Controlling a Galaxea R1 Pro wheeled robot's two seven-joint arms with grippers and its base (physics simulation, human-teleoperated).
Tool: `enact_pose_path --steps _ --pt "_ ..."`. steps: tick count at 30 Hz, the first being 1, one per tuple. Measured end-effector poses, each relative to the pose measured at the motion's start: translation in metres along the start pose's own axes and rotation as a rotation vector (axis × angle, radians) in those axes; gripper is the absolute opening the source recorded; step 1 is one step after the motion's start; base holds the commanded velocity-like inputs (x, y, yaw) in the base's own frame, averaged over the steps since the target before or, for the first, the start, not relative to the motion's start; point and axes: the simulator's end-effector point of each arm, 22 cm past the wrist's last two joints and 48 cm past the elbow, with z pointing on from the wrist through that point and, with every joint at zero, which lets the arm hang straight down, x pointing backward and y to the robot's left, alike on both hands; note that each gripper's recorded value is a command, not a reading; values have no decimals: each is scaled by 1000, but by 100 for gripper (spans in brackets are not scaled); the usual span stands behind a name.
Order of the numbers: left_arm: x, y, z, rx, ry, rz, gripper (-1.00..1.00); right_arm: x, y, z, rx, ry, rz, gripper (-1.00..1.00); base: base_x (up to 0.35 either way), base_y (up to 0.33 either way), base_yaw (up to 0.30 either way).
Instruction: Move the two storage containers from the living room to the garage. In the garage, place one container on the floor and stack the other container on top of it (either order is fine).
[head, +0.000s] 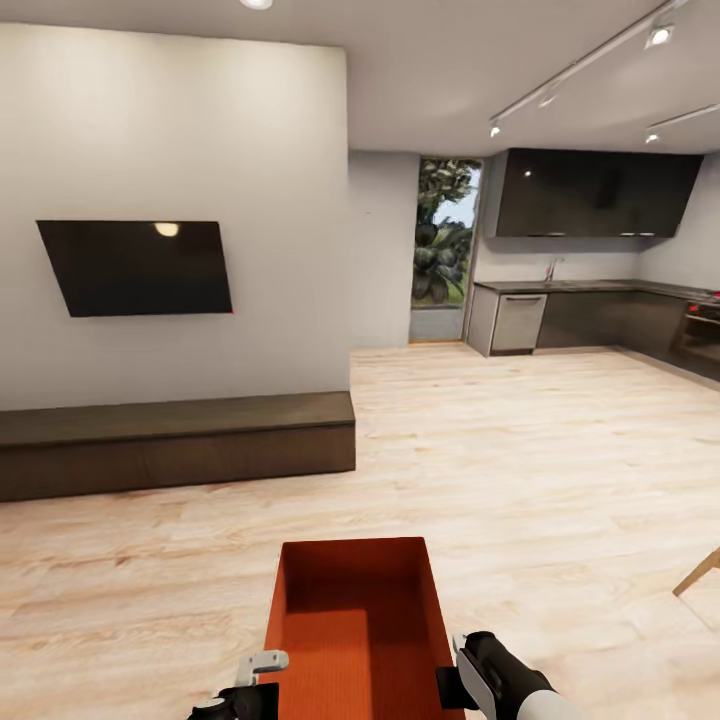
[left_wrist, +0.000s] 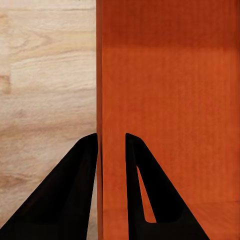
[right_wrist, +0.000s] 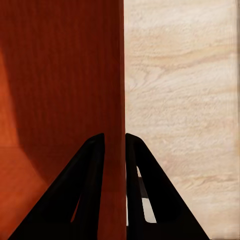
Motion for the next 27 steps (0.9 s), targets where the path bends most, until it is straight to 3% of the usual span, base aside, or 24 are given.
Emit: enact_pose_path --steps 8,22,27 --pt "0 0 0 0 0 -1 -100 0 0 0 0 0 -1 -100 0 125 -285" --pt "0 0 0 0 0 -1 -100 0 0 0 0 0 -1 -100 -14 258 -282" --pt "0 0 0 0 0 -1 -100 0 0 0 0 0 -1 -100 -28 240 -149"
